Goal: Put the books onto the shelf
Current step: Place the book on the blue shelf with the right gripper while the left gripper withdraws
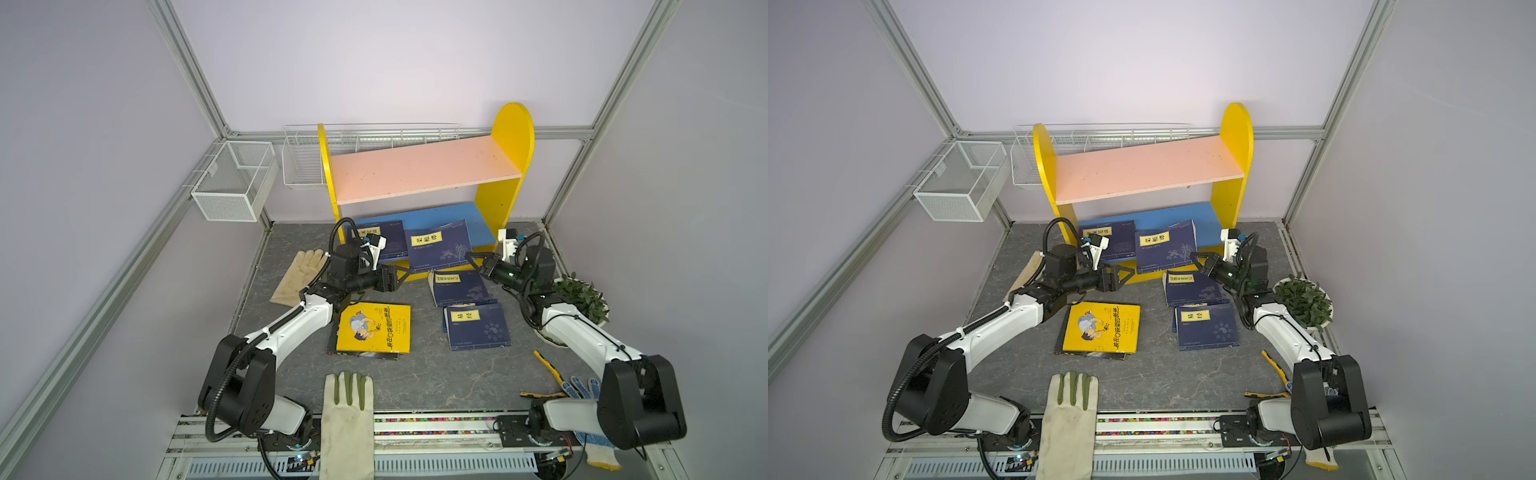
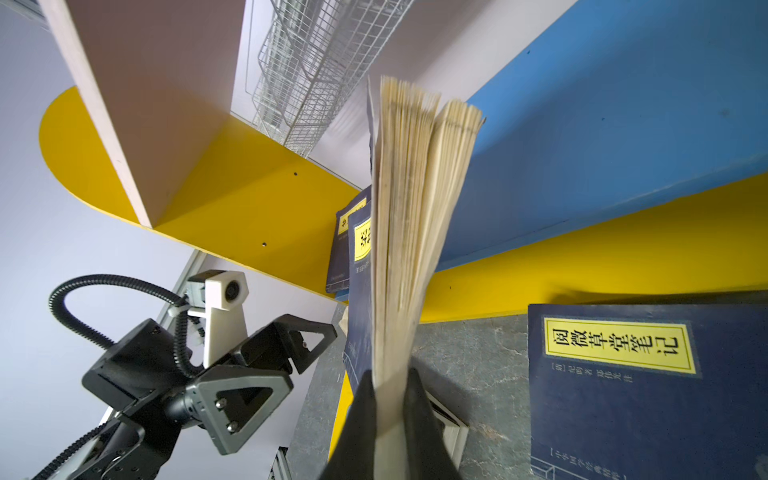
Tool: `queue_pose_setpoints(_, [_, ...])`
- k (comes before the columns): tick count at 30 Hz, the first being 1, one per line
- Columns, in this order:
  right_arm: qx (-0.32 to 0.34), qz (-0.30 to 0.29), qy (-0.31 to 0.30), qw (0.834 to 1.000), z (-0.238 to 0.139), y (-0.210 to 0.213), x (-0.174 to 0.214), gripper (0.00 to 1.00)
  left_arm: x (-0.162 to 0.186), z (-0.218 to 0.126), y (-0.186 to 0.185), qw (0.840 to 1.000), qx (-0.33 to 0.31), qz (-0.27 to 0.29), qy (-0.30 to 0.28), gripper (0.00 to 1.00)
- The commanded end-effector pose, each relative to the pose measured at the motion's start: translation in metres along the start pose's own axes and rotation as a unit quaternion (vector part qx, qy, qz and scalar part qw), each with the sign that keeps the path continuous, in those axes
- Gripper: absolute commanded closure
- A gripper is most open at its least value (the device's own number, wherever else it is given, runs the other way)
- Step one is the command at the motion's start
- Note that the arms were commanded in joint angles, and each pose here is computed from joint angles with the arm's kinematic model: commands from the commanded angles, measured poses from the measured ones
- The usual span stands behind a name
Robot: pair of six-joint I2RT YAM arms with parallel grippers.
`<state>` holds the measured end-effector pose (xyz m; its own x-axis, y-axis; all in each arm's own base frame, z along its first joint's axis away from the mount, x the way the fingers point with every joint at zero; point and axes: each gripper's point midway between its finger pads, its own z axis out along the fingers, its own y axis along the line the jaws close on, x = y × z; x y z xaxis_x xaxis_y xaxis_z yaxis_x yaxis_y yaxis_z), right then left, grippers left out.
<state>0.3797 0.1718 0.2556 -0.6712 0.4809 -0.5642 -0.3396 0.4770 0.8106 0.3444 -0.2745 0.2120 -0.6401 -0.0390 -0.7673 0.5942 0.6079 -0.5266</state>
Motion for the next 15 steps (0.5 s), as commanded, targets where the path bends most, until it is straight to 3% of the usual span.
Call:
queue_pose_setpoints(1, [-0.064, -0.049, -0.038, 0.996, -0.006, 0.053, -0.029, 0.93, 0.009, -0.011, 0.024, 0.998, -0.069, 0.000, -0.011, 0.21])
queue_pose_setpoints(7, [-0.094, -0.063, -0.026, 0.993, 0.032, 0.075, -0.031, 0.93, 0.013, -0.050, 0.056, 0.980, -0.176, -0.024, -0.087, 0.21])
queue_pose_setpoints(9, [-0.105, -0.057, -0.025, 0.992, 0.051, 0.079, -0.030, 0.93, 0.015, -0.070, 0.075, 0.963, -0.234, -0.055, -0.120, 0.21])
queue_pose_setpoints(15, [-0.130, -0.043, -0.005, 0.991, 0.118, 0.093, -0.009, 0.93, 0.033, -0.136, 0.122, 0.890, -0.376, -0.143, -0.215, 0.22])
